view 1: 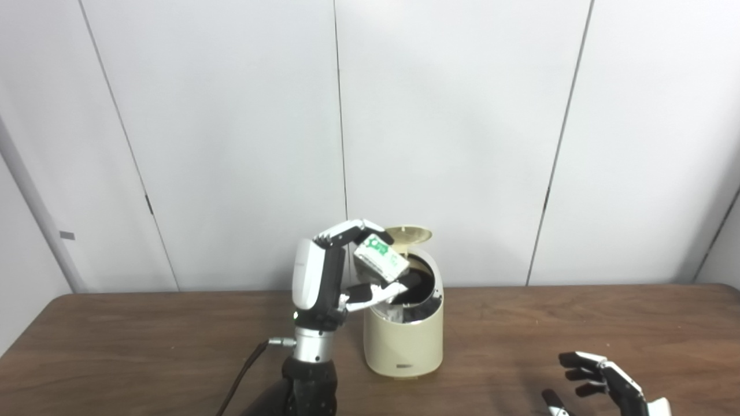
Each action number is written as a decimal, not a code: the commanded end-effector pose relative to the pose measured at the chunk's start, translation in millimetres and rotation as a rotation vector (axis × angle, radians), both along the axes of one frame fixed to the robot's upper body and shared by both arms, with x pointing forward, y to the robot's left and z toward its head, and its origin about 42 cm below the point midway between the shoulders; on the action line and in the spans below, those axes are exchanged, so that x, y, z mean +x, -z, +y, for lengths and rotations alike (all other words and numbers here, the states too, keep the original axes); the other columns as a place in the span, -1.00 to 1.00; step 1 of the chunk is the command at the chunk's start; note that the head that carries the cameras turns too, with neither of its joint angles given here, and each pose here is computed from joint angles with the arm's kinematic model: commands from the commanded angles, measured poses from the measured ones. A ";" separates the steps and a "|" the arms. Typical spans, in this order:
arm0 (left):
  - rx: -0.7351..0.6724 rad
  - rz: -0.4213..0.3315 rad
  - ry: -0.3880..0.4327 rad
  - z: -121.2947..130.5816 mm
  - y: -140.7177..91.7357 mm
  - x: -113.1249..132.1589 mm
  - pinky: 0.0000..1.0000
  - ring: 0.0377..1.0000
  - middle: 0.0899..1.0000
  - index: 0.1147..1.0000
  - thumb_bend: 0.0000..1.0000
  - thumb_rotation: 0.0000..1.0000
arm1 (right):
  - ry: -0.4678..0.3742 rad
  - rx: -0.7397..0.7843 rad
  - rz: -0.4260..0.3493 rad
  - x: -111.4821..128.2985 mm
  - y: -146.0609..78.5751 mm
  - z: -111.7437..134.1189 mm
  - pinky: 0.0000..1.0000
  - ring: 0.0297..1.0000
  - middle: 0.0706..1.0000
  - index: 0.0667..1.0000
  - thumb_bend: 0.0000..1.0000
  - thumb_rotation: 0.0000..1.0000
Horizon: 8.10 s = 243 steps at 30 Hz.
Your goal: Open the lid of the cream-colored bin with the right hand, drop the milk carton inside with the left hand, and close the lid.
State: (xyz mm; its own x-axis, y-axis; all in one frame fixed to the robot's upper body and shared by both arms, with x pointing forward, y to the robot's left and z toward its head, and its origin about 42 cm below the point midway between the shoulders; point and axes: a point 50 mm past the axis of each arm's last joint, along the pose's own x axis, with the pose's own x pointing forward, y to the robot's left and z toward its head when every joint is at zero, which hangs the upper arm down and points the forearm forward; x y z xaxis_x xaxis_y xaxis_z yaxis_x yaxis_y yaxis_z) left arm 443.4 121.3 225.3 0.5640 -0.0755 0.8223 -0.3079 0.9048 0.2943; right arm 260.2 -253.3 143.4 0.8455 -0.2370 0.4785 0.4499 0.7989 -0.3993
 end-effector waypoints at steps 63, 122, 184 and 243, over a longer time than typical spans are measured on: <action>-0.021 0.075 0.114 -63.1 -30.3 31.3 -0.22 -0.12 -0.13 -0.20 0.01 -1.00 | -0.030 -0.007 -0.005 -15.3 6.7 37.8 -0.10 0.11 0.18 0.19 -0.50 -0.66; -0.138 0.475 0.454 -36.1 -6.1 33.2 0.38 0.22 0.09 0.20 1.00 0.27 | -0.043 -0.007 0.010 -11.8 6.1 36.4 -0.14 0.07 0.16 0.18 -0.48 -0.68; -0.405 0.597 0.128 103.6 124.2 -182.3 0.30 0.36 0.34 0.30 -0.70 -0.22 | -0.350 -0.658 -0.082 151.4 -230.9 73.1 0.48 0.73 0.75 0.80 0.44 0.70; -0.373 0.587 0.162 92.4 108.9 -191.1 0.23 0.33 0.29 0.25 -0.79 0.00 | -0.455 -0.667 0.097 128.5 -181.9 97.1 0.59 0.68 0.52 0.52 0.37 0.69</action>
